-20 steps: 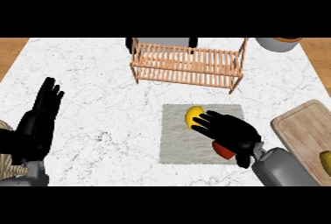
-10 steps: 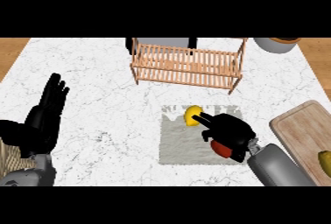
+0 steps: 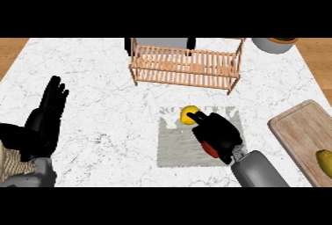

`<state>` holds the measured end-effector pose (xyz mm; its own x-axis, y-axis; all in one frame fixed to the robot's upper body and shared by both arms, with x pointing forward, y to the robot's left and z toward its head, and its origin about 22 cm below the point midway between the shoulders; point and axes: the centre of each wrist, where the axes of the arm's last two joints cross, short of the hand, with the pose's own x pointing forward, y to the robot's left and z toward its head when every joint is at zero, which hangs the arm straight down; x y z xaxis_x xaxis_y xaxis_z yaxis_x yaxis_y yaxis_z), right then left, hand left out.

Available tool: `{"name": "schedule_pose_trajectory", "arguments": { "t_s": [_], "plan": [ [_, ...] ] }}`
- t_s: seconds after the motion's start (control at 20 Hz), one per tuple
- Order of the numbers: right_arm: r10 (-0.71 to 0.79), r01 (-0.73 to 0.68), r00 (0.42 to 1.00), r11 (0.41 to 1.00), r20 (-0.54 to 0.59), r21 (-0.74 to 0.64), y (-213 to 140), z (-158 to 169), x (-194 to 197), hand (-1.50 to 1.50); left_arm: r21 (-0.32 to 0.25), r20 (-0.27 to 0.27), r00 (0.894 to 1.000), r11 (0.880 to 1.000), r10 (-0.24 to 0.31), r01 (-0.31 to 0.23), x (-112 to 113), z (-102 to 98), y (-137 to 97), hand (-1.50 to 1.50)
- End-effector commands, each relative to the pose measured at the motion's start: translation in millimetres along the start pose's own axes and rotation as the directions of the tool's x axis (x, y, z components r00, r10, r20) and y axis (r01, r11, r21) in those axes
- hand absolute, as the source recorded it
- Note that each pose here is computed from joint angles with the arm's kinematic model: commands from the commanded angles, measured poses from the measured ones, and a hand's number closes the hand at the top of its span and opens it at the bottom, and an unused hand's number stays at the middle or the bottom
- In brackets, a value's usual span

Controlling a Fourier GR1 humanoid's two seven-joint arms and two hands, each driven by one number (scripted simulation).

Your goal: Pick the bell pepper from the placemat and place it in the tiered shelf

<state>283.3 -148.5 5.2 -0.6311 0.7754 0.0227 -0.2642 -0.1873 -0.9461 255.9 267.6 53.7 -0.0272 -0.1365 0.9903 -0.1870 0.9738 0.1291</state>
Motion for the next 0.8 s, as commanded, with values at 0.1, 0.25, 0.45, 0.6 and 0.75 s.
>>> {"name": "schedule_pose_trajectory", "arguments": {
  "t_s": [0.1,0.25,0.45,0.6,0.75],
  "plan": [
    [-0.279,0.288,0.824,0.956,-0.493,-0.059,15,-7,17,1.5,0.02,0.002,1.0,1.0,0.014,-0.014,2,0,4,0.0],
    [-0.392,0.373,0.723,0.915,-0.57,-0.155,8,-2,33,1.5,-0.014,0.0,1.0,1.0,0.012,-0.012,-1,4,-4,0.0],
    [-0.504,0.407,0.667,0.863,-0.549,-0.298,-41,-12,67,1.5,-0.054,0.008,1.0,0.998,0.009,-0.009,5,-5,-13,0.0],
    [-0.639,0.431,0.591,0.766,-0.492,-0.476,-75,-6,91,1.5,-0.051,0.008,1.0,0.999,0.005,-0.005,9,-6,-6,0.0],
    [-0.755,0.422,0.544,0.622,-0.365,-0.66,-115,4,109,1.5,-0.048,-0.003,1.0,0.999,-0.001,0.0,4,0,-15,0.0]
  ]
}}
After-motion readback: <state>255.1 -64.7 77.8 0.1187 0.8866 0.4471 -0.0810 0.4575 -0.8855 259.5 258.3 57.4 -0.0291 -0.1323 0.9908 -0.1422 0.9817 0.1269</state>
